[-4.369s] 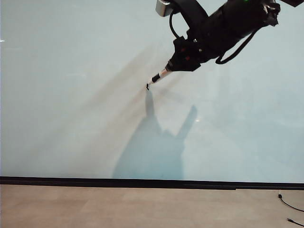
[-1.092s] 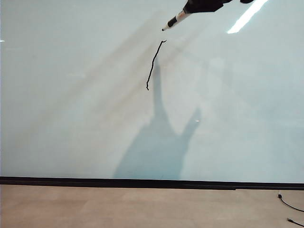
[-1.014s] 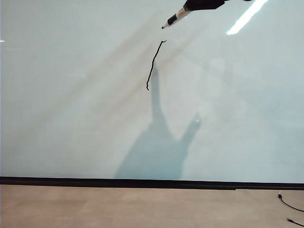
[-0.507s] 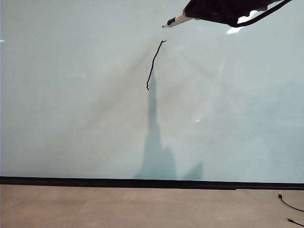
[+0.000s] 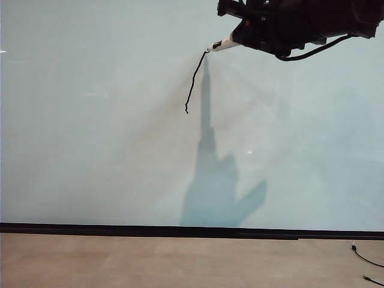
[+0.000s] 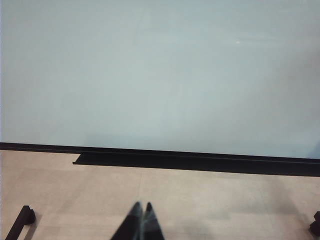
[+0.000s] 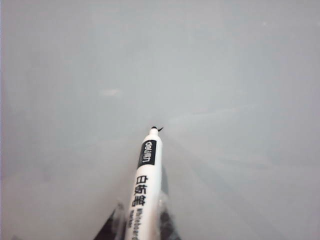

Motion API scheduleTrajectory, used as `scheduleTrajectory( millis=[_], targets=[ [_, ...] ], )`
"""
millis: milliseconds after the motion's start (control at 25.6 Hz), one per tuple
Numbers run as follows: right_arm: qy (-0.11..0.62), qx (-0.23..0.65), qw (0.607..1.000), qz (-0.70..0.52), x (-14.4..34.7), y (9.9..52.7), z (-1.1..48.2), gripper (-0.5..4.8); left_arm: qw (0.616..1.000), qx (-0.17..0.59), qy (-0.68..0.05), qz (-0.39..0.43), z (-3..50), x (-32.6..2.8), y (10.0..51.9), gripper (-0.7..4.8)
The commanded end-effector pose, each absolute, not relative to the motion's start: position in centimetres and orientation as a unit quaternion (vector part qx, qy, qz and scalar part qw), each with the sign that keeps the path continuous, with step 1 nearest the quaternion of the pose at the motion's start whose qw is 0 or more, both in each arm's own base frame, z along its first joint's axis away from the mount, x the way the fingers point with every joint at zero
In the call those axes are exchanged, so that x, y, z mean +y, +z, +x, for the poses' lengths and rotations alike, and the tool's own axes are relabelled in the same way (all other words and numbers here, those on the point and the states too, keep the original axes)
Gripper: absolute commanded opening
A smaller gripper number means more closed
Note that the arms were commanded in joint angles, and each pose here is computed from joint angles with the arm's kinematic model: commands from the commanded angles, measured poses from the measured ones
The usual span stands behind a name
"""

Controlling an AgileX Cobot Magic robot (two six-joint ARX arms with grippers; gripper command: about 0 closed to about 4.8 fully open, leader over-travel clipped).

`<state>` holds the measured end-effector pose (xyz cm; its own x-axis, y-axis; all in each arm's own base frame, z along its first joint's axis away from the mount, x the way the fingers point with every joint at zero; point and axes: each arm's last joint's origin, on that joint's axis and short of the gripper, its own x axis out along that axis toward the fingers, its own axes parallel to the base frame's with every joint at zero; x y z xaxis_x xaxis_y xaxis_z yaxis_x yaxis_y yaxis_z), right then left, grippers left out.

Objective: Pick up the pen on the shelf to the right of the whiteboard and write the letter A.

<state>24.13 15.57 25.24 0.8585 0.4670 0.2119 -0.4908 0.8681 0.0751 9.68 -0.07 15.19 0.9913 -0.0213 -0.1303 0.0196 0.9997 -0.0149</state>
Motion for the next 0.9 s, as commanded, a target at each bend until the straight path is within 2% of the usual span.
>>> scheduleTrajectory(
  millis=[39,897],
  targets=[
    [0.252,-0.109,0.959,0.07,15.59,25.78,24.15,-0.05,0.998,0.061,-0.012,-0.005,9.68,-0.09,15.34,-0.05],
    [0.242,-0.088,0.963,0.076,15.72,25.96,24.76,-0.05,0.998,0.061,-0.012,-0.005,9.68,-0.09,15.34,-0.04]
  ],
)
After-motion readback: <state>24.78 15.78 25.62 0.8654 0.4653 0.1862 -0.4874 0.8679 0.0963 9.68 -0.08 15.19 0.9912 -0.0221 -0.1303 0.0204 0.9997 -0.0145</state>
